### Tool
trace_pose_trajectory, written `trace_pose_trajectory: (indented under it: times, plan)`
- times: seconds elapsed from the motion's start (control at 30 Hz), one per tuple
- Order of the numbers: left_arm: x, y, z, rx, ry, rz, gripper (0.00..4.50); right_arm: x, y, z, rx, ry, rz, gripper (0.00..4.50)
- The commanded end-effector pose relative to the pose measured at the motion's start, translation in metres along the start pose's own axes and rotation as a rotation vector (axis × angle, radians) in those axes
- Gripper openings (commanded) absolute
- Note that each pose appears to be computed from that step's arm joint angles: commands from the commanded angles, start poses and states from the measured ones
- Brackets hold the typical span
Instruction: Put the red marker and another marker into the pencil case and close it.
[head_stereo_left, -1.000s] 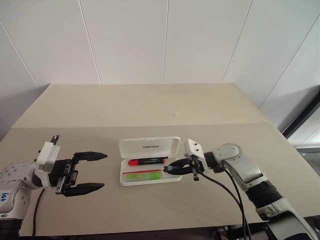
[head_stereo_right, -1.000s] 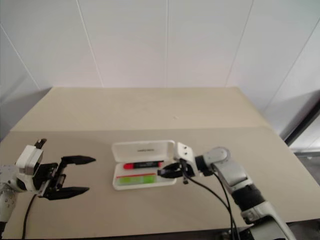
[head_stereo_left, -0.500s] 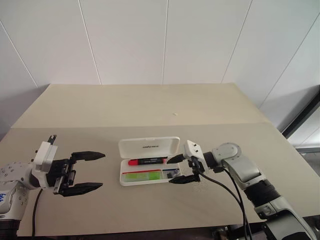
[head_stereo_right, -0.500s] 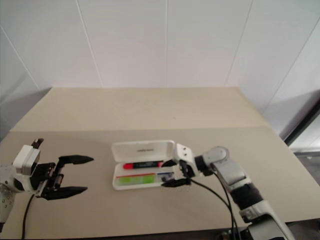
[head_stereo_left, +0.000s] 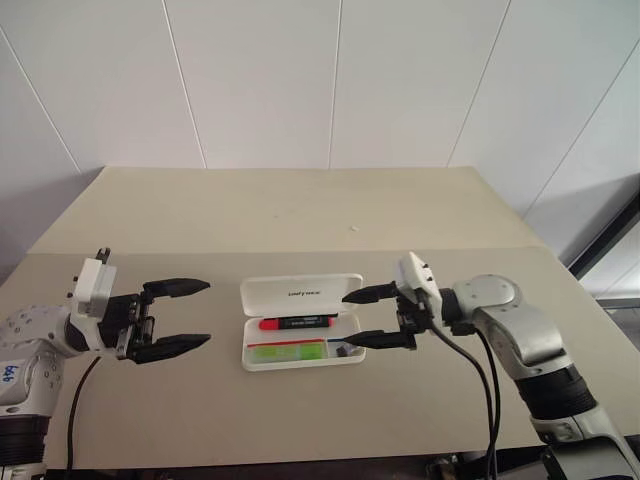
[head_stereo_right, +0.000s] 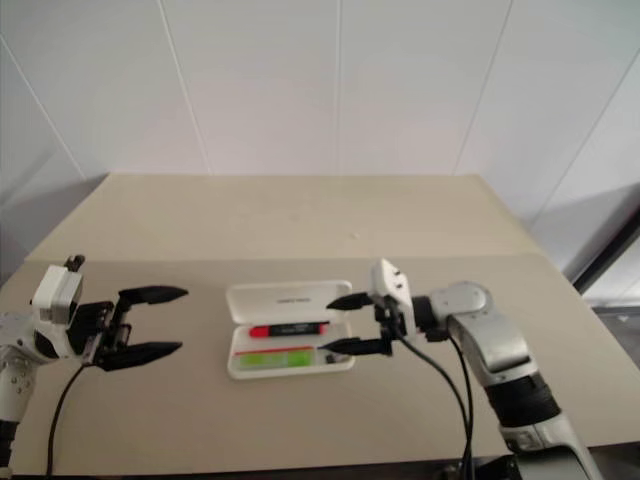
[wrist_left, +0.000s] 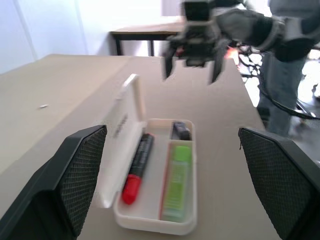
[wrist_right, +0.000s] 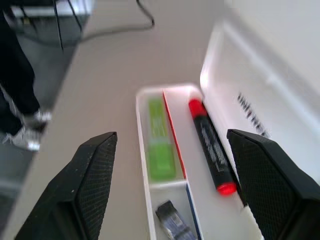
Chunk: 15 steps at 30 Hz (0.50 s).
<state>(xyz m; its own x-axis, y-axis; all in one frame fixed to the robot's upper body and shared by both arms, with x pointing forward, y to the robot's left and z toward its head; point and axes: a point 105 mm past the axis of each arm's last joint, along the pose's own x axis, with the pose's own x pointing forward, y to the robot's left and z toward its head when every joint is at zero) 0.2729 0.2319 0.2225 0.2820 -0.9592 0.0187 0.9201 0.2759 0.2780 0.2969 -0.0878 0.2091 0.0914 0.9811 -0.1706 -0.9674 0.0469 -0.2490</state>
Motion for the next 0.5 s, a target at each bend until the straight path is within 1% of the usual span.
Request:
trace_pose_trajectory:
  times: [0.03, 0.1, 0.17, 0.23, 0.37, 0.43, 0.5]
  plan:
    - [-0.001, 0.012, 0.007, 0.011, 0.023, 0.032, 4.50, -0.016, 0.006, 0.026, -0.035, -0.106, -0.022, 4.48]
    - [-0.001, 0.021, 0.007, 0.011, 0.029, 0.043, 4.50, -0.026, 0.007, 0.031, -0.036, -0.143, -0.047, 4.48]
    - [0.000, 0.028, 0.007, 0.015, 0.034, 0.051, 4.50, -0.033, 0.006, 0.032, -0.039, -0.150, -0.071, 4.48]
    - [0.000, 0.033, 0.007, 0.016, 0.036, 0.054, 4.50, -0.038, 0.003, 0.029, -0.041, -0.138, -0.101, 4.48]
    - [0.002, 0.056, 0.005, 0.015, 0.054, 0.100, 4.50, -0.056, -0.006, 0.025, -0.037, -0.115, -0.188, 4.48]
    - [0.002, 0.066, 0.003, -0.008, 0.067, 0.120, 4.10, -0.060, -0.008, 0.024, -0.040, -0.111, -0.208, 4.50]
    - [0.001, 0.074, 0.000, -0.023, 0.085, 0.134, 3.54, -0.064, -0.008, 0.023, -0.038, -0.113, -0.224, 4.50]
